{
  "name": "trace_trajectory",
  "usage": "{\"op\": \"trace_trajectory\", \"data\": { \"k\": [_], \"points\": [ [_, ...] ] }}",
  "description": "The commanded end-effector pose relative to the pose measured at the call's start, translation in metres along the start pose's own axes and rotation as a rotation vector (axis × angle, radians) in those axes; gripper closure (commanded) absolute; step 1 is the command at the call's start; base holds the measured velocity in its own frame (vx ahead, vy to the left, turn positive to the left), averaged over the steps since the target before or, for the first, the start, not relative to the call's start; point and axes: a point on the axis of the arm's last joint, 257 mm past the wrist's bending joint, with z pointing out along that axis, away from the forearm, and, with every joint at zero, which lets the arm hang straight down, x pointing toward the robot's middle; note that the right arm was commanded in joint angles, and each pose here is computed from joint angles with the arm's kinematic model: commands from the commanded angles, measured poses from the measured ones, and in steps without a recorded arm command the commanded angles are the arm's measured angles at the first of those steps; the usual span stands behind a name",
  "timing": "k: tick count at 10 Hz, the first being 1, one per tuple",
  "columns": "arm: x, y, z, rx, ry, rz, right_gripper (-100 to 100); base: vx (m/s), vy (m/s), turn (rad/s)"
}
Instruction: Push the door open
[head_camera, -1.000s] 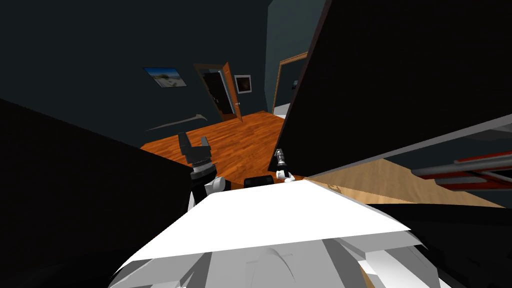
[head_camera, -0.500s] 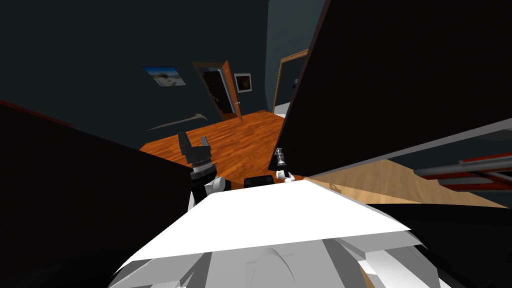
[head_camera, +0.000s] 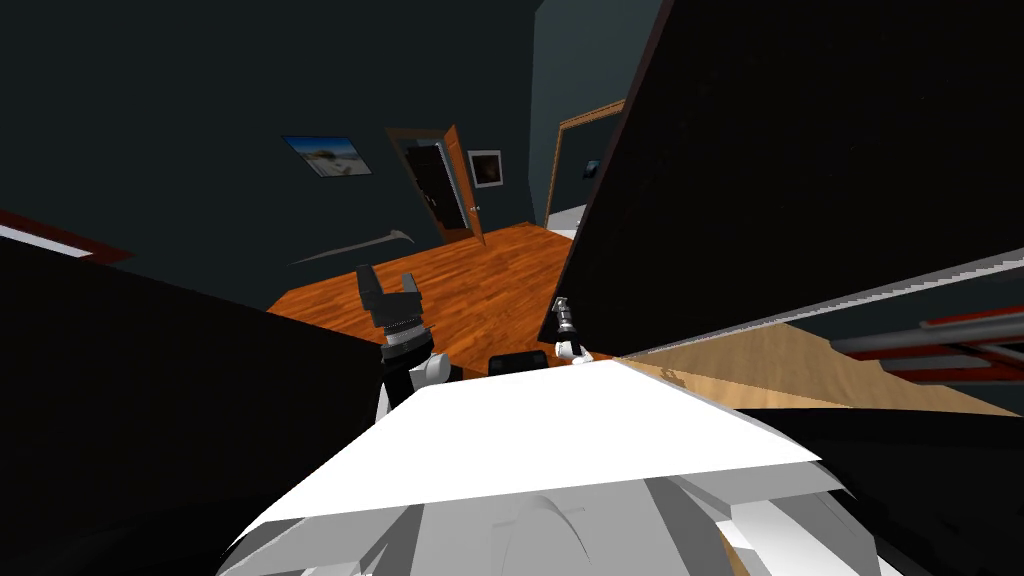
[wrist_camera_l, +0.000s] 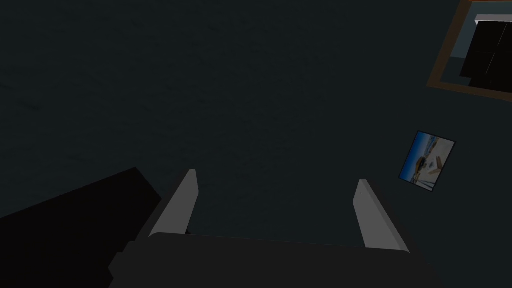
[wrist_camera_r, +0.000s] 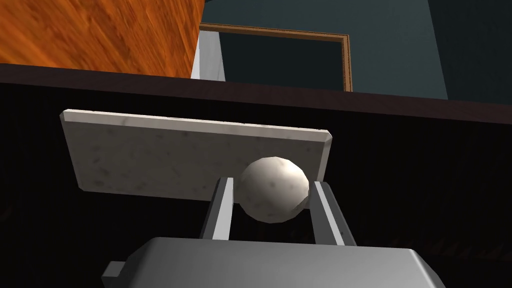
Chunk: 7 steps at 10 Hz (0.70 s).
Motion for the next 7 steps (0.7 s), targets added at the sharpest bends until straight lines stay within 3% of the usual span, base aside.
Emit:
{"op": "trace_trajectory", "data": {
  "k": [1,2,3,7],
  "points": [
    [-0.019,0.008,0.0073,-0.022,-0.029,-0.012,100,0.186,0.022,-0.057],
    [-0.019,0.008,0.0073,-0.022,-0.029,-0.012,100,0.139,-0.003,-0.014],
    [-0.034,0.009,0.0087,-0.023,-0.059,-0.015,100,0.186,0.005,-0.051],
    [-0.054,0.008,0.0084,-0.019,-0.114,-0.003,100,0.190,0.036,-0.063]
  ]
}}
